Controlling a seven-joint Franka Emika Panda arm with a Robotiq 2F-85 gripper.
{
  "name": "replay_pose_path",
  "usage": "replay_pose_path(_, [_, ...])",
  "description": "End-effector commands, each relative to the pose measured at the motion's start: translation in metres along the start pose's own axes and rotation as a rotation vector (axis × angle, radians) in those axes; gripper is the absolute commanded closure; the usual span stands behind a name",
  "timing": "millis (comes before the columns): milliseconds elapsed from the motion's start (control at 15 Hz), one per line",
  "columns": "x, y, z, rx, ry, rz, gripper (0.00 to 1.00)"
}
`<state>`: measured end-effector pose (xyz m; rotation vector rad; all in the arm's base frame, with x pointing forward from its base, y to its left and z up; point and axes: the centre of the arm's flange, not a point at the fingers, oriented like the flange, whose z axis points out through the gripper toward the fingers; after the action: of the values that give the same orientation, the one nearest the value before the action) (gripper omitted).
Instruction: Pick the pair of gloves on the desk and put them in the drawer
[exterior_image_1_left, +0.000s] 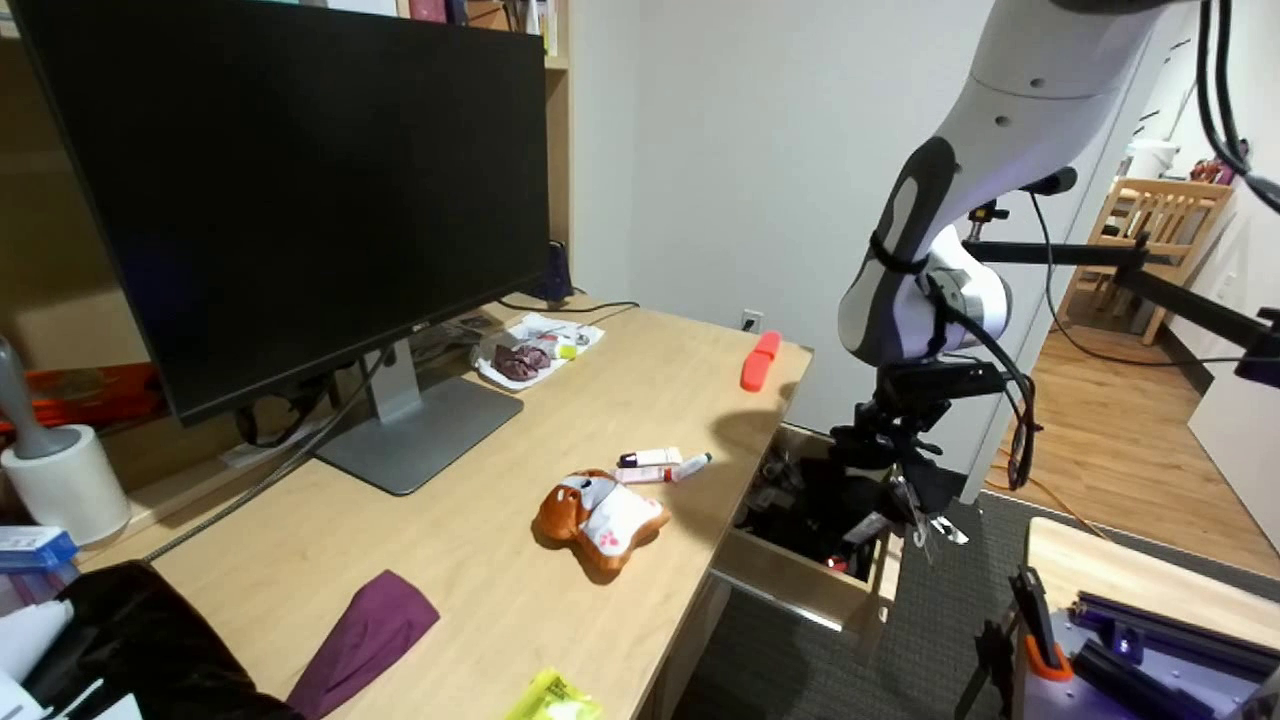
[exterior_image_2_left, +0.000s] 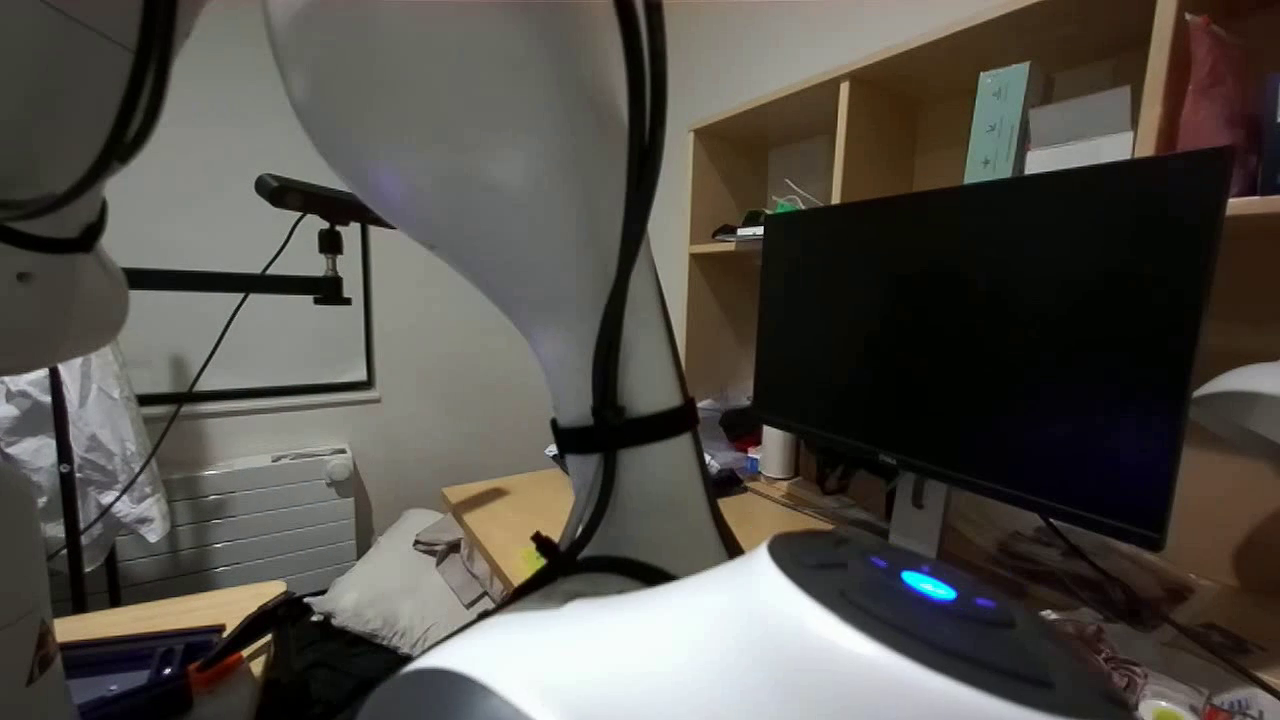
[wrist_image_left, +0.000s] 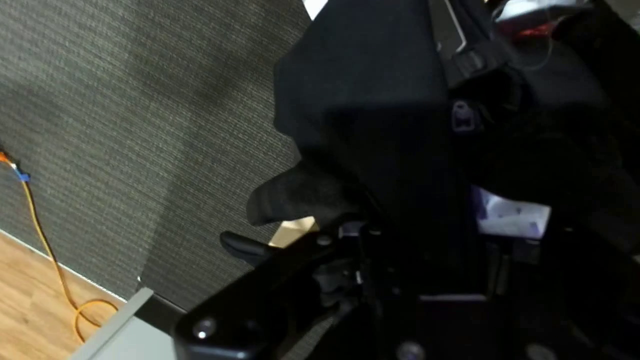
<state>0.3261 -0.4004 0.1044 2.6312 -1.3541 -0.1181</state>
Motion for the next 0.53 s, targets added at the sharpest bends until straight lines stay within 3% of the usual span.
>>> replay_pose_path(0, [0.007,-0.008,0.025,0.029,0.095,-0.169,0.91])
replay_pose_path(467, [-0.003,-0.037,0.040,0.133,0.252,-0.436,0.91])
